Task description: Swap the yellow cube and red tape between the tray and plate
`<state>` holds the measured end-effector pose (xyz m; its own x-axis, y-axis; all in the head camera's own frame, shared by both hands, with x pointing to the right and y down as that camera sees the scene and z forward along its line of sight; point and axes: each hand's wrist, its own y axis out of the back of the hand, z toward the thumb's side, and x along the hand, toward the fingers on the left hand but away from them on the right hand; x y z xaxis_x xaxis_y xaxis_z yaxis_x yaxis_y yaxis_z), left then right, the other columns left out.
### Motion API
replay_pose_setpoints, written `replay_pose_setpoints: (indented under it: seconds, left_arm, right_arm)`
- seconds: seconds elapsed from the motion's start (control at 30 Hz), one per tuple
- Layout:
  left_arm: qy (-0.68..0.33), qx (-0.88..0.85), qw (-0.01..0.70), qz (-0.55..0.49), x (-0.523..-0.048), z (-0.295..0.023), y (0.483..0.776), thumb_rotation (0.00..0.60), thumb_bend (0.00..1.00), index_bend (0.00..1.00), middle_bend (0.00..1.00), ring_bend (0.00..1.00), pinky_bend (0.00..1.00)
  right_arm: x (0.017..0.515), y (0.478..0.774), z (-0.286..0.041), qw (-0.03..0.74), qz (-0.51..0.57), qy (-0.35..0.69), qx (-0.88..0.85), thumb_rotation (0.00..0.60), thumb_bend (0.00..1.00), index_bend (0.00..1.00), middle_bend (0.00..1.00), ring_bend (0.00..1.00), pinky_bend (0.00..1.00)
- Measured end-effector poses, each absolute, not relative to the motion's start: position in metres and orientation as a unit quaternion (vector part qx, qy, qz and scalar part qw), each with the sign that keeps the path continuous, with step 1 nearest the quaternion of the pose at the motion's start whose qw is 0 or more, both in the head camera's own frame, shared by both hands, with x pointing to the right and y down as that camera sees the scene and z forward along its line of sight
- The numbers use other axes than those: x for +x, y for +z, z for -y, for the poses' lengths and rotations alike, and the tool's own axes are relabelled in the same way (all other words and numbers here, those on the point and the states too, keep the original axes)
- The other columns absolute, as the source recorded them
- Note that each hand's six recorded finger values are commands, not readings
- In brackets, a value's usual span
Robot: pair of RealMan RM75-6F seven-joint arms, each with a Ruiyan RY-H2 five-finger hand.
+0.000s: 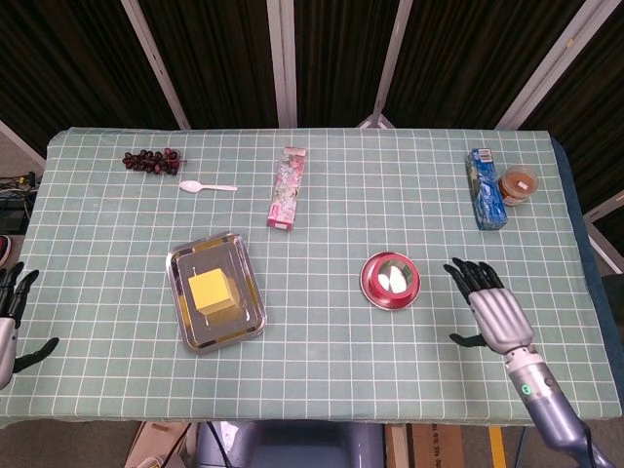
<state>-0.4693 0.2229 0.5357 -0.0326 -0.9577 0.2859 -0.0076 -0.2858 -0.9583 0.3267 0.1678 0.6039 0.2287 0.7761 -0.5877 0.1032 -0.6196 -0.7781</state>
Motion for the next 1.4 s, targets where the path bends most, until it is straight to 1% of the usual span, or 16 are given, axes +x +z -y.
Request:
replay_pose_setpoints:
  seconds: [0.17,0.4,0.53,0.73,0.87,1.0,1.07,1.1,1.2,1.4]
  left_arm:
    - [-0.580,-0.549,0.415,-0.436,-0.474,-0.221,0.535,0.600,0.05,0.10,0.00,0.00,0.00]
    - [-0.585,-0.544,0.416,-0.434,-0.477,-0.220,0.536,0.600,0.05,0.10,0.00,0.00,0.00]
    - [-0.588,-0.539,0.418,-0.434,-0.477,-0.220,0.536,0.600,0.05,0.10,0.00,0.00,0.00]
    - [-0.594,-0.529,0.421,-0.436,-0.480,-0.219,0.536,0.600,0.05,0.10,0.00,0.00,0.00]
    - [-0.599,-0.523,0.421,-0.435,-0.481,-0.218,0.537,0.600,0.05,0.10,0.00,0.00,0.00]
    - [-0.600,-0.523,0.422,-0.434,-0.480,-0.218,0.539,0.600,0.05,0.10,0.00,0.00,0.00]
    - [-0.600,-0.523,0.423,-0.433,-0.479,-0.218,0.539,0.600,0.05,0.10,0.00,0.00,0.00]
    - [-0.599,-0.523,0.424,-0.433,-0.479,-0.218,0.539,0.600,0.05,0.10,0.00,0.00,0.00]
    - [-0.598,-0.524,0.425,-0.433,-0.477,-0.218,0.539,0.600,0.05,0.10,0.00,0.00,0.00]
    - [-0.597,-0.524,0.425,-0.434,-0.477,-0.217,0.540,0.600,0.05,0.10,0.00,0.00,0.00]
  right_arm:
    - [0.293,0.623,-0.143,0.297,0.270,0.547,-0.735,0.600,0.04,0.04,0.00,0.01,0.00]
    - [0.252,0.652,-0.123,0.279,0.229,0.554,-0.750,0.600,0.05,0.04,0.00,0.01,0.00]
    - [0.230,0.670,-0.111,0.285,0.204,0.561,-0.750,0.600,0.04,0.04,0.00,0.03,0.00]
    - [0.221,0.693,-0.101,0.287,0.180,0.578,-0.743,0.600,0.04,0.04,0.00,0.08,0.00]
    - [0.223,0.703,-0.099,0.287,0.168,0.588,-0.738,0.600,0.04,0.07,0.00,0.12,0.00]
    - [0.225,0.709,-0.099,0.286,0.160,0.592,-0.736,0.600,0.04,0.13,0.02,0.20,0.07]
    - [0.226,0.710,-0.098,0.289,0.160,0.592,-0.735,0.600,0.05,0.18,0.07,0.28,0.15]
    - [0.226,0.710,-0.097,0.290,0.162,0.592,-0.735,0.600,0.07,0.21,0.10,0.32,0.18]
    - [0.224,0.710,-0.096,0.296,0.168,0.588,-0.734,0.600,0.14,0.27,0.17,0.39,0.24]
    - [0.221,0.714,-0.097,0.308,0.172,0.583,-0.732,0.600,0.24,0.35,0.24,0.48,0.33]
